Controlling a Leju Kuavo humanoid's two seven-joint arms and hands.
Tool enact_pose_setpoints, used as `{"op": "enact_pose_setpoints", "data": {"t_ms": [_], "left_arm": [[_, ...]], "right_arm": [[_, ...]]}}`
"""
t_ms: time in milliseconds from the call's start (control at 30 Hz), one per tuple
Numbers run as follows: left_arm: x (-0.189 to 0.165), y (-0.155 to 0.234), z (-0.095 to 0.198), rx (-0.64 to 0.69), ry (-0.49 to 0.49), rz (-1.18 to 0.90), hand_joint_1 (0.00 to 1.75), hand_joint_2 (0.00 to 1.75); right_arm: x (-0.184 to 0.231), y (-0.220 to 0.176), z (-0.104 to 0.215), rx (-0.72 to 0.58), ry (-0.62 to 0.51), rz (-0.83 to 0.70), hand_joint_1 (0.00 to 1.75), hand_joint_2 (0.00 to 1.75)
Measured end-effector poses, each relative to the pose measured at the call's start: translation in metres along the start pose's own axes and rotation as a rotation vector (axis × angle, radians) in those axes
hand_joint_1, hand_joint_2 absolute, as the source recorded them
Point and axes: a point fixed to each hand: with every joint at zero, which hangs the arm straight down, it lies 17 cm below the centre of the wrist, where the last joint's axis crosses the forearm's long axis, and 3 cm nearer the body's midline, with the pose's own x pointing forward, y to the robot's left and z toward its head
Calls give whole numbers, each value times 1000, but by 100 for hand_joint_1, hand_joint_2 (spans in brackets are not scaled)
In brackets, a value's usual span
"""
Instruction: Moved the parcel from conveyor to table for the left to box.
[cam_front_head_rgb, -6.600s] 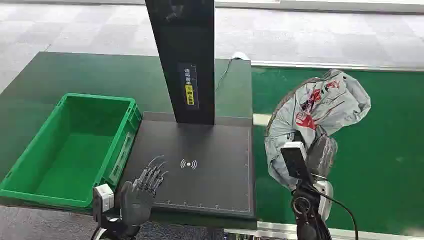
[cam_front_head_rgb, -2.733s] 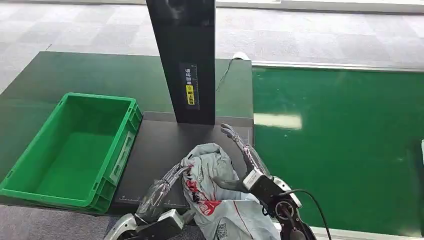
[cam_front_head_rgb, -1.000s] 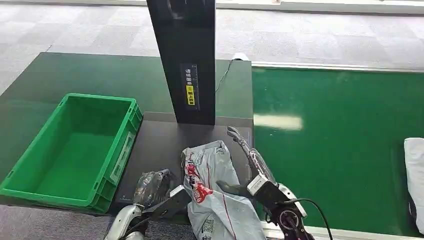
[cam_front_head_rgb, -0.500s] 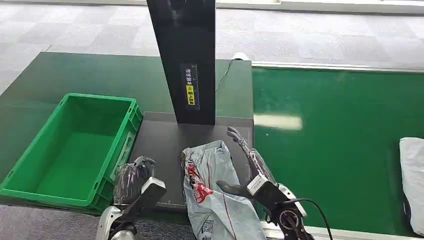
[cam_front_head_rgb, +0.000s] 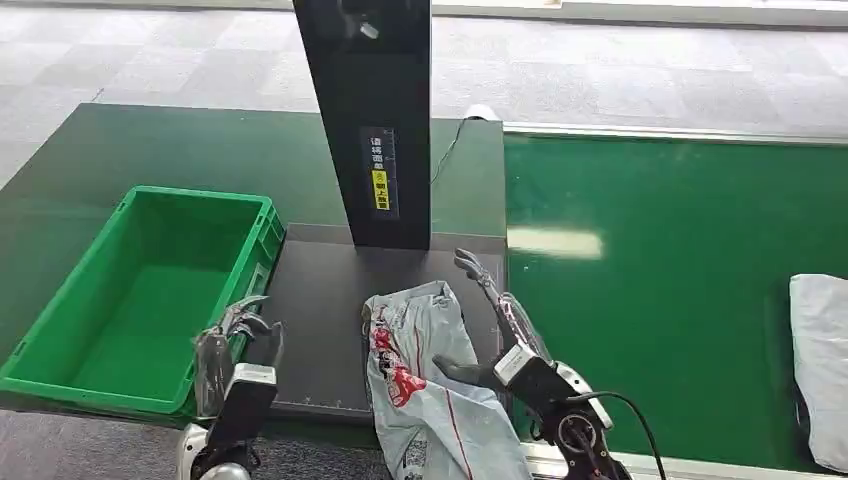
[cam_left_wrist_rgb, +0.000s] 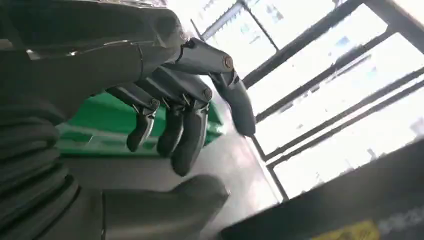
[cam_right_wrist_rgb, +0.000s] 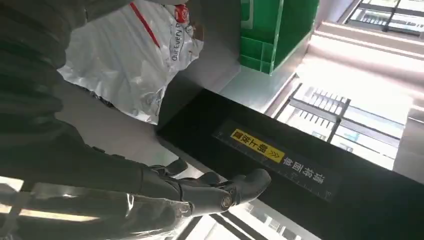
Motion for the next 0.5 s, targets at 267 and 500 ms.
{"op": "enact_pose_setpoints", "data": {"t_ms": [267,500], "left_arm": [[46,21,4,3,-134,369,0,175],[61,25,7,-13,-170,448,0,175]], "right_arm": [[0,-2,-12,14,-25,-9,0,175],[-7,0,-14,33,-15,-7,0,175]]}}
